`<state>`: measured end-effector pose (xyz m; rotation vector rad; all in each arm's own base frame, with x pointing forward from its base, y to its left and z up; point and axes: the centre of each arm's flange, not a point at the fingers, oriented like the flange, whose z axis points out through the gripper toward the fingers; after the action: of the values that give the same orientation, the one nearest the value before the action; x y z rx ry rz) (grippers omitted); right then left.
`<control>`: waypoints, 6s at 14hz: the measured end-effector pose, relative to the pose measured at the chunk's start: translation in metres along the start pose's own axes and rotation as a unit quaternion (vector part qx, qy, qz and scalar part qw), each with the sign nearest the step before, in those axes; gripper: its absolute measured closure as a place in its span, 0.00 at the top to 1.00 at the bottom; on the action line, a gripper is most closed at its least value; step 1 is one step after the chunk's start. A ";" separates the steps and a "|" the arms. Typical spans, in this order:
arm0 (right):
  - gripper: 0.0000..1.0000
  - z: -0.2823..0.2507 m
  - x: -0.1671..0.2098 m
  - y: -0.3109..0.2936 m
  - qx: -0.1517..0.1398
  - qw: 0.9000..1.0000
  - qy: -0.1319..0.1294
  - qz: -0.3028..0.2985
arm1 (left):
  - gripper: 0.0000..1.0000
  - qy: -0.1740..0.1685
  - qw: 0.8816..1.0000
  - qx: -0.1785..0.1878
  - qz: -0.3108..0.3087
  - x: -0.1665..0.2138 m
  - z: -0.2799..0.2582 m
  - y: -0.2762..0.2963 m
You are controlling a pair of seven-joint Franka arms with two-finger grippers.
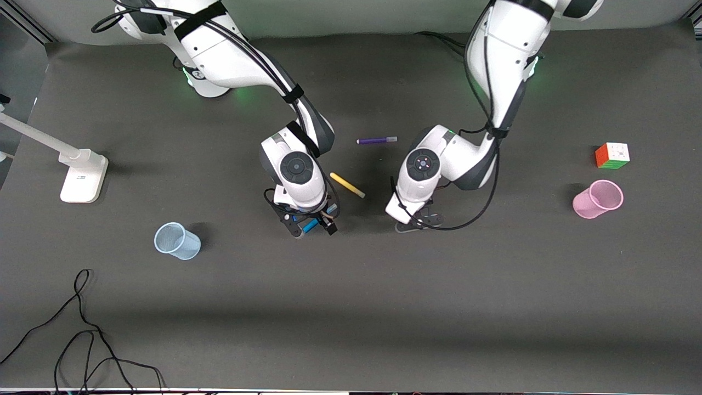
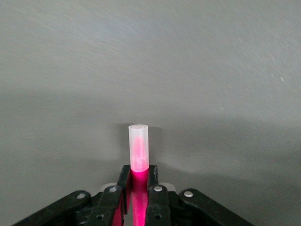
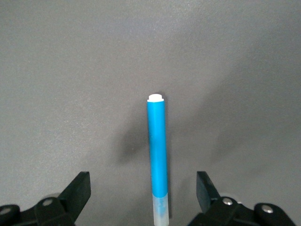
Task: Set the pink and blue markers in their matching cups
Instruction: 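Lift the pink marker toward the pink cup while the right gripper carries blue, then lower the pink marker into the pink cup while the right gripper positions blue, then open the right gripper to drop the blue marker into the clear cup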
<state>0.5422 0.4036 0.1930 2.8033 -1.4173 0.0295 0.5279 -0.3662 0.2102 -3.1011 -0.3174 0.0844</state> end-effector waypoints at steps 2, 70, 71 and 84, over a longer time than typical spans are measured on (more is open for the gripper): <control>1.00 0.004 -0.002 0.001 -0.003 1.000 -0.002 0.001 | 0.17 -0.020 1.000 0.022 0.002 0.021 -0.053 -0.022; 0.18 -0.145 0.422 0.174 -0.075 0.847 -0.306 -0.429 | 0.19 0.317 0.726 -0.182 0.583 0.045 -0.021 -0.595; 0.18 -0.137 0.423 0.174 -0.074 0.846 -0.311 -0.427 | 0.29 0.317 0.727 -0.183 0.581 0.044 -0.021 -0.597; 0.18 -0.064 0.438 0.182 -0.051 0.840 -0.357 -0.406 | 1.00 0.245 0.799 -0.152 0.528 0.112 -0.154 -0.570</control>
<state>0.6545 -0.0567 0.2624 3.1684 -0.0586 -1.1303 0.5310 0.2115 0.3747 -2.9411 1.5210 -0.7944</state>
